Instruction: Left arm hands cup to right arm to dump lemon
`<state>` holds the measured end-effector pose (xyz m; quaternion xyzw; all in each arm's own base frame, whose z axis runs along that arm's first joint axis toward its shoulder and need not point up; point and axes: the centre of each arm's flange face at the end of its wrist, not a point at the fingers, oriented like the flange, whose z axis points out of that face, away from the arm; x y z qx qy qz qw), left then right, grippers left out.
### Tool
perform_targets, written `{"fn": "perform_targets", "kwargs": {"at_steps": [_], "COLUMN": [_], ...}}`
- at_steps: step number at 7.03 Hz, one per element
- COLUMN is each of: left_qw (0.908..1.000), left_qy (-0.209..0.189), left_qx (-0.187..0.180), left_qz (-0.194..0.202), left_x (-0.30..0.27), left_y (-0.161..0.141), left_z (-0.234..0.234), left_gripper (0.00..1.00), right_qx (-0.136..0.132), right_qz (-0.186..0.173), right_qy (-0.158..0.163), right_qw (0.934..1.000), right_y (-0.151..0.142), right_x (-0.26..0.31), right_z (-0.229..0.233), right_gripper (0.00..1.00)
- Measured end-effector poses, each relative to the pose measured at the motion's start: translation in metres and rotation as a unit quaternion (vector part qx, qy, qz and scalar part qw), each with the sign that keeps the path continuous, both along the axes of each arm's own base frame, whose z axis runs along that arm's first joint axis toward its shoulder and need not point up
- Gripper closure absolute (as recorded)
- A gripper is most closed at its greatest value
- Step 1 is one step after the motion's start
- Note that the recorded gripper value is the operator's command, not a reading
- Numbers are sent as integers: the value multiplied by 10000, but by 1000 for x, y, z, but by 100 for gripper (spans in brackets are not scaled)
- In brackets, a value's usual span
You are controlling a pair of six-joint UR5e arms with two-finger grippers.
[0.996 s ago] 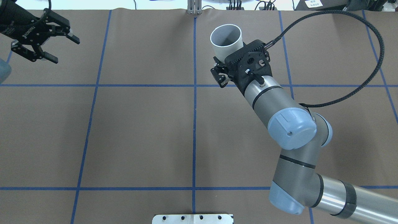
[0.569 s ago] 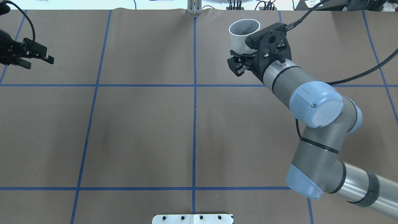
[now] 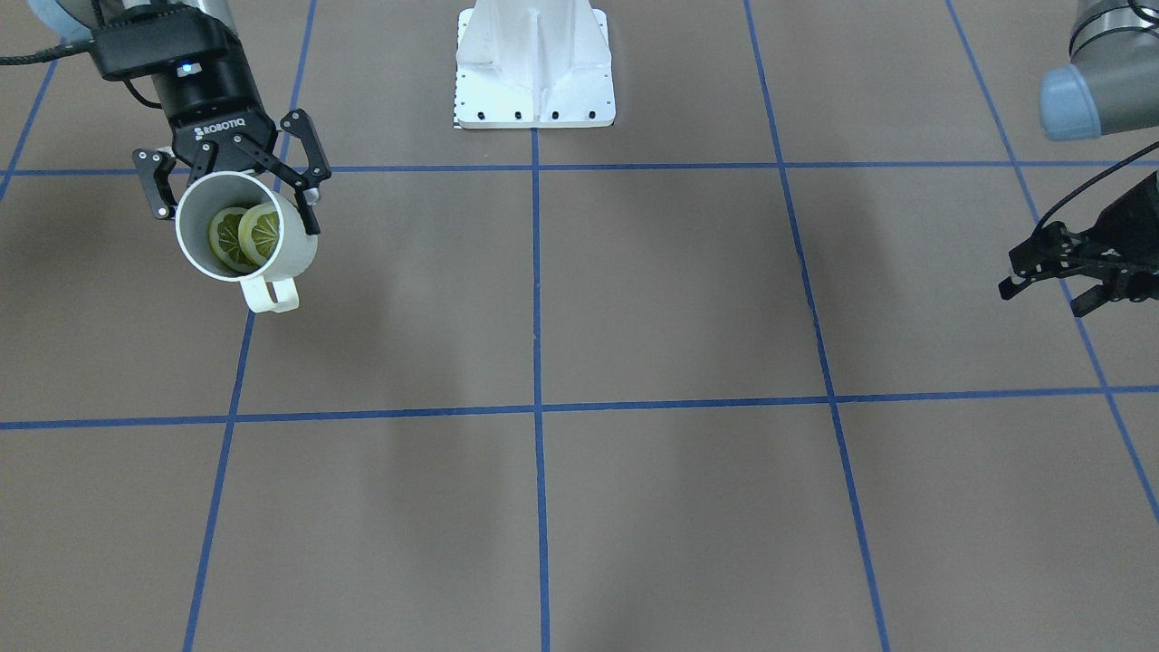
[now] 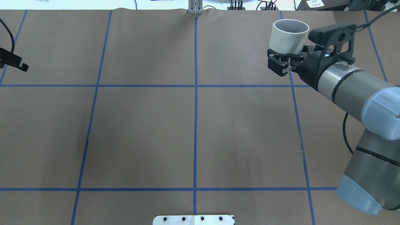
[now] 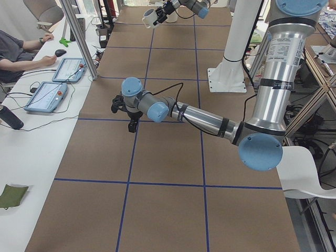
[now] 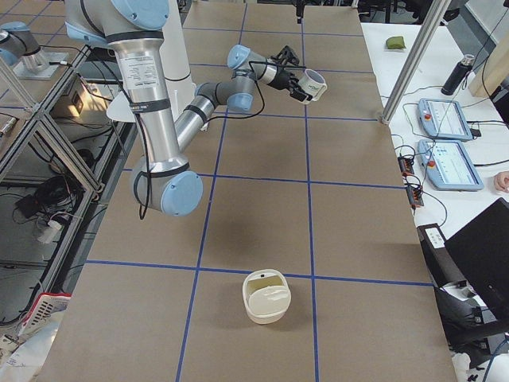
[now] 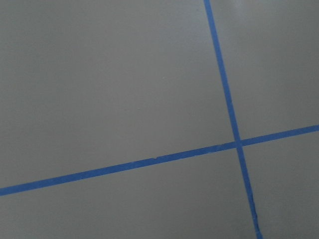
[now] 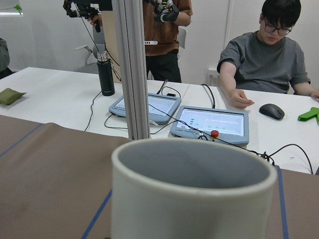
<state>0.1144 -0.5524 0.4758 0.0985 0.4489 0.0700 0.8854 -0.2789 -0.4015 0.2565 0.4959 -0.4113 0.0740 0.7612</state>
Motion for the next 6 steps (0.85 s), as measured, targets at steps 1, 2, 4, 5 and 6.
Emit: {"fn": "perform_targets", "kwargs": {"at_steps": [1,2,4,5,6], "left_qw": [10000,10000,10000,10000,10000], "left_qy": [-20,-28,-32,-34,-35], "left_qx": [12,15,11,3,0], "left_qz": [10,13,13,13,14], "left_x": [-3,-4,-5,-6,-6], "left_y": [0,0,2,2,3], "left_z": [1,2,3,4,5], "left_gripper": [0,0,0,0,0], "right_qx": [89,104,-73,-155,-203], "right_qz": [14,59,219,323,387], "right_qy": [-186,-361,-886,-1233,-1568], "right_qw": [9998,9993,9958,9917,9867], "right_y": [13,27,49,57,63], "right_x": [21,44,89,110,128], "right_z": [29,60,115,149,187], "right_gripper": [67,67,67,67,67]}}
